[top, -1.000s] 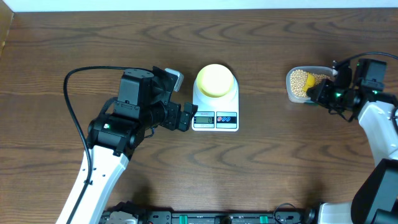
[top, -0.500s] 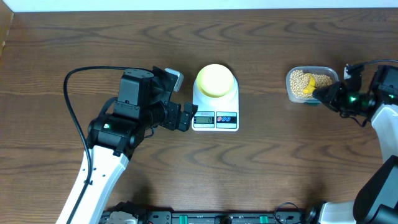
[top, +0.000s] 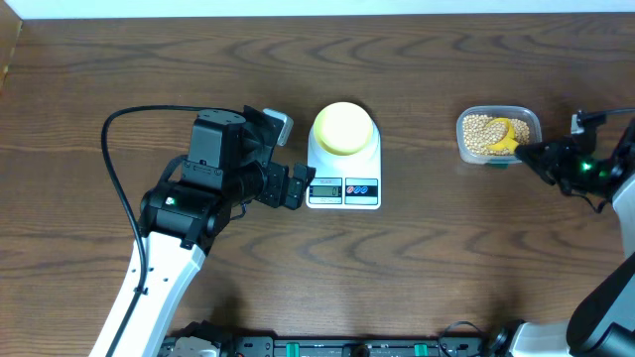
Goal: Scoop item into bowl and weigh 50g on scale
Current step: 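Drag the scoop through the soybeans with the right gripper to fill it, then carry the filled scoop left over the yellow bowl with the right gripper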
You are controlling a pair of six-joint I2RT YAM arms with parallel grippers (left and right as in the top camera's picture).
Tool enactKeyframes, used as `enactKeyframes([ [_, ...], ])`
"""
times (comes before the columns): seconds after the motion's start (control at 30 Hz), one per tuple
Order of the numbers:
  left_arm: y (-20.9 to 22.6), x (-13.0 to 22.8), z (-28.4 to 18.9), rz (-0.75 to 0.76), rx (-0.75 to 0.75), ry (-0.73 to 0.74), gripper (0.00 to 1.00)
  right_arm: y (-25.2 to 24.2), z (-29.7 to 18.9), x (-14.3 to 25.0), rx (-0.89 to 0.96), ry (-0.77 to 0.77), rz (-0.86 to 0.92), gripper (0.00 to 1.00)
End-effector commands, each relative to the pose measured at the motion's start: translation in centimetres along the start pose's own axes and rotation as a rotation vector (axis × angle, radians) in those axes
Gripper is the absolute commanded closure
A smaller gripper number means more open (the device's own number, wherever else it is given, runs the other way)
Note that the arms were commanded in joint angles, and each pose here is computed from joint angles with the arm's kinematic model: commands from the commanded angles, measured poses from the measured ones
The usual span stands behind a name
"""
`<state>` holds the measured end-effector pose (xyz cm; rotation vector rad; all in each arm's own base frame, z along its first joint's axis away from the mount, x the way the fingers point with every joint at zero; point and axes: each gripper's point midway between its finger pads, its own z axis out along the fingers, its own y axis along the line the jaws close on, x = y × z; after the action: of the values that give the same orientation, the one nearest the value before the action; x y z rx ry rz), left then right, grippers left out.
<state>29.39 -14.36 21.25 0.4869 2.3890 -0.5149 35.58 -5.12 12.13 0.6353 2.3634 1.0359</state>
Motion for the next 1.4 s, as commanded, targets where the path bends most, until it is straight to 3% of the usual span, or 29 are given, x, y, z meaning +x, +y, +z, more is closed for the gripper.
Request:
enactKeyframes([
  [0.0,-0.2,0.1,0.1,0.01,0.011,0.004,0.01,-0.1,-0.7,0.5,-0.096,-0.001,0.063,0.99],
  [0.3,-0.2,0.1,0.1,0.01,0.011,0.004,0.01,-0.1,-3.5,0.6,-0.346,-0.074,0.128,0.99],
  [0.73,-0.2,0.1,0.1,0.01,0.011,0.004,0.01,1.4,-5.8,0.1,-0.511,-0.053,0.318,0.99],
  [1.03,-0.2,0.1,0.1,0.01,0.011,0.004,0.01,3.6,-4.1,1.3,-0.54,0.044,0.322,0.99],
  [1.37,-0.2,0.1,0.1,0.01,0.01,0.004,0.01,10.0,2.0,3.8,-0.518,0.255,0.246,0.99],
])
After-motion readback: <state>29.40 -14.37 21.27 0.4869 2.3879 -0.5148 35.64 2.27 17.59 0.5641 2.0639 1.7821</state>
